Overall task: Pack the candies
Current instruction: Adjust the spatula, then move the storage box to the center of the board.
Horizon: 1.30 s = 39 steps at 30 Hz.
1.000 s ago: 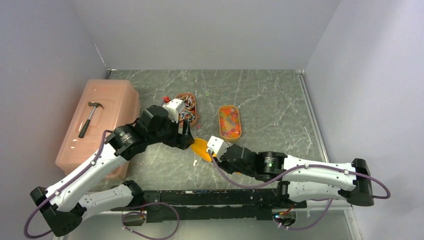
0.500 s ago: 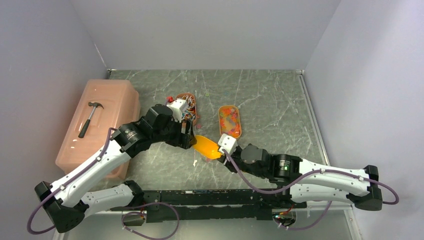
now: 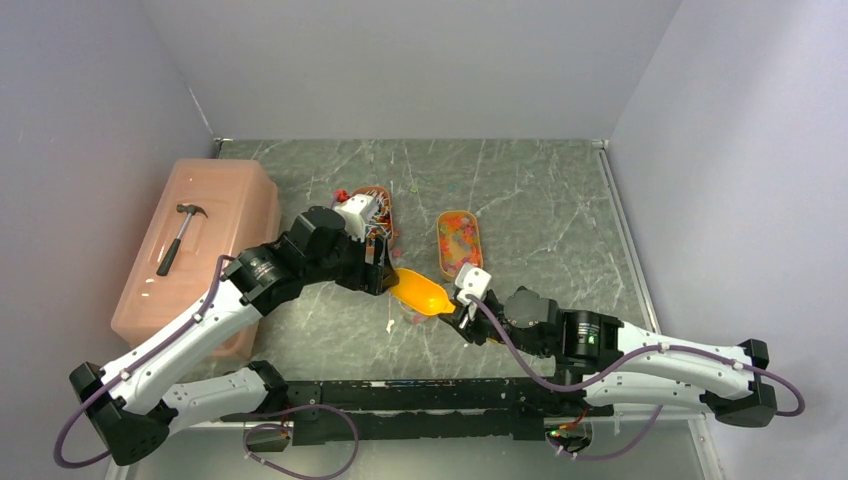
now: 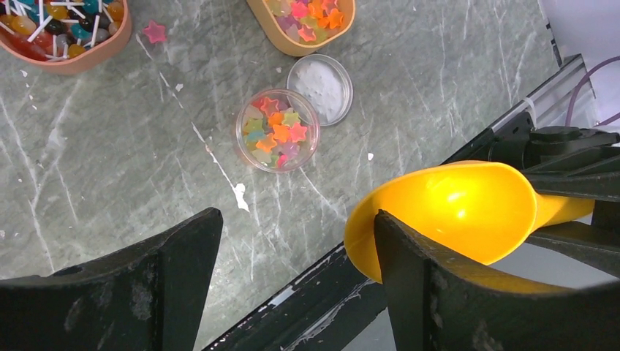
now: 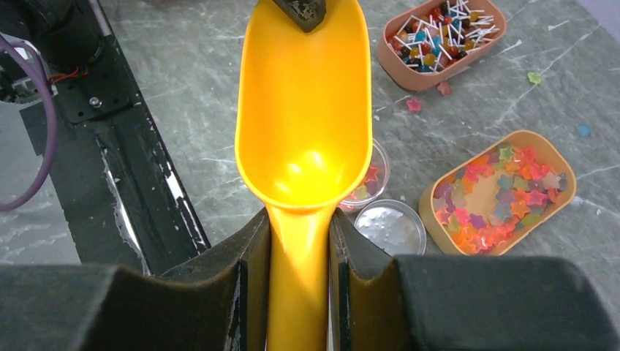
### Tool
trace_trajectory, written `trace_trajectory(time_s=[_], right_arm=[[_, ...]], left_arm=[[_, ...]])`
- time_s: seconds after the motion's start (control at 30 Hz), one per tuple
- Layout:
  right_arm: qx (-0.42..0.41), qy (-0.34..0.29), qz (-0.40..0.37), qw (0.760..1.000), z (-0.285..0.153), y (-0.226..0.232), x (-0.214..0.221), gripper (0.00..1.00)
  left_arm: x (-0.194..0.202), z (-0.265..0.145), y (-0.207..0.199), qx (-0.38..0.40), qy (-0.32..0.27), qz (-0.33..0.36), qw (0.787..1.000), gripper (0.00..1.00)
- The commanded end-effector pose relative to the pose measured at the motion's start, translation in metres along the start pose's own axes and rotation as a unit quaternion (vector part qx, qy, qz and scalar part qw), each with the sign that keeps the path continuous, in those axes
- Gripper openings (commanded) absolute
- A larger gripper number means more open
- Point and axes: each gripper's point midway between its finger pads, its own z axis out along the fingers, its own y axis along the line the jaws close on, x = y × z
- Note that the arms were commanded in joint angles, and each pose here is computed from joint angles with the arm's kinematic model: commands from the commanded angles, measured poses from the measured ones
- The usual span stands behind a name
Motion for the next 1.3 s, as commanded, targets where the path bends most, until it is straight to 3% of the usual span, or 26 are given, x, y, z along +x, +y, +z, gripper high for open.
trace_trajectory(time_s=[0.0, 0.2, 0.5, 0.87, 1.27], right_arm=[[0.019, -0.045, 0.035, 0.998, 0.0, -0.005, -0.033, 0.0], [0.071, 0.018, 0.039, 0.997, 0.007, -0.018, -0.003, 0.0], [0.112, 0.043, 0.078, 0.99, -0.008, -0.031, 0.012, 0.0], [0.116, 0.05, 0.128, 0.984, -0.031, -0.033, 0.014, 0.0], [0.104, 0.031, 0.155, 0.982, -0.053, -0.034, 0.015, 0.0]], left_arm=[[-0.008, -0.006, 0.007, -0.023, -0.017, -0.003, 1.0, 0.83], [-0.034, -0.012, 0.03, -0.107, -0.054, -0.013, 0.993, 0.87], [-0.065, 0.004, 0.084, -0.193, -0.086, -0.051, 0.976, 0.87], [-0.072, 0.05, 0.172, -0.276, -0.065, -0.145, 0.948, 0.72], [-0.087, 0.109, 0.22, -0.33, -0.034, -0.124, 0.935, 0.58]])
